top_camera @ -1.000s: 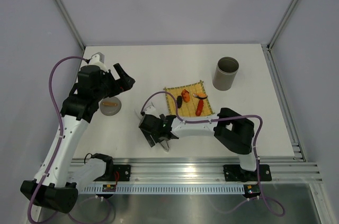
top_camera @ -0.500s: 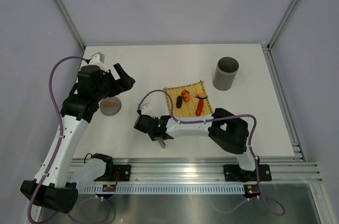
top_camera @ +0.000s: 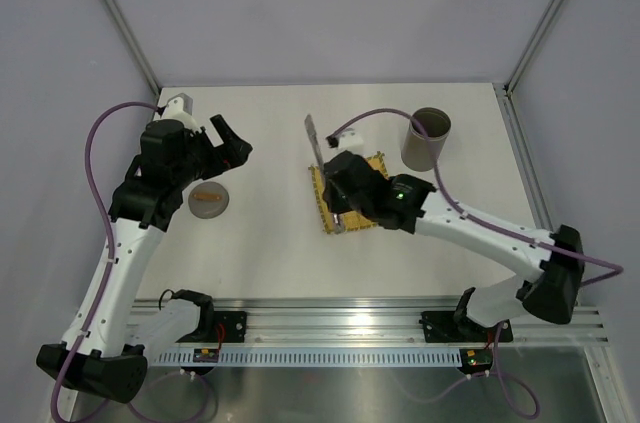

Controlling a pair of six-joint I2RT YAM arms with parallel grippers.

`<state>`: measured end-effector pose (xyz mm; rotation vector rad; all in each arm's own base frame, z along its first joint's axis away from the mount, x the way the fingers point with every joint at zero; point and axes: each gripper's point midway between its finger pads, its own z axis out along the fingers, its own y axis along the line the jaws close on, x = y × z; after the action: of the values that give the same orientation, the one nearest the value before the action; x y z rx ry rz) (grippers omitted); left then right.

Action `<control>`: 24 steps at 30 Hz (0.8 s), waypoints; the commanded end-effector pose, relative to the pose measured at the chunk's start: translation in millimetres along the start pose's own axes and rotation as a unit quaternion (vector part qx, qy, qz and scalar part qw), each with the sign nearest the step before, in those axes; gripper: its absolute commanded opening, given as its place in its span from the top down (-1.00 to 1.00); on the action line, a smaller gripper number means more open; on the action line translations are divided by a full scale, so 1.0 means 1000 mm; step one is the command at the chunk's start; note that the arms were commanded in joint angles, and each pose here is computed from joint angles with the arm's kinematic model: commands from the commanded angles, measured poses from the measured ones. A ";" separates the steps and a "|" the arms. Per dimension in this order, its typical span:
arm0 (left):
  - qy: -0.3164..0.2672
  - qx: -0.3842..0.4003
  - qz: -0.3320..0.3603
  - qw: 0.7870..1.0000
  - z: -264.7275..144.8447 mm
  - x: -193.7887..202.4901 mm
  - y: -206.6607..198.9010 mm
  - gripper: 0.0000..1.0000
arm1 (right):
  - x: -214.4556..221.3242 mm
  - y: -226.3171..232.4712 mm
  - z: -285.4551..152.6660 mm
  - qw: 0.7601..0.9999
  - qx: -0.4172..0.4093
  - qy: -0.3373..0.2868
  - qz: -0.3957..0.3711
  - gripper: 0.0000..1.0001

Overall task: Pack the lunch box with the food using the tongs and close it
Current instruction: Adjust the clamp at the center of the board, then pick up the fake food from the plate.

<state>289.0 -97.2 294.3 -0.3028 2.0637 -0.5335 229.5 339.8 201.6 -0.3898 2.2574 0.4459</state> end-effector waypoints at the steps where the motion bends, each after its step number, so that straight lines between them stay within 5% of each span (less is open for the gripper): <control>1: -0.029 0.012 0.006 0.999 -0.006 -0.016 -0.006 -0.97 | 0.020 -0.055 -0.026 0.997 0.049 0.045 0.043 0.53; 11: 0.000 0.036 -0.004 0.999 0.016 0.003 -0.008 -0.97 | 0.048 -0.130 -0.102 0.975 0.138 0.054 0.163 0.32; 15: 0.014 0.034 -0.006 0.999 0.025 0.009 -0.006 -0.97 | 0.058 -0.138 -0.108 0.971 0.153 0.060 0.172 0.16; 24: 0.023 0.033 -0.008 0.999 0.028 0.016 -0.004 -0.96 | 0.055 -0.137 -0.103 0.971 0.157 0.058 0.171 0.12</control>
<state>300.5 -110.8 257.9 -0.2844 2.1452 -0.5841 175.8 168.1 191.8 0.0871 2.5065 0.2409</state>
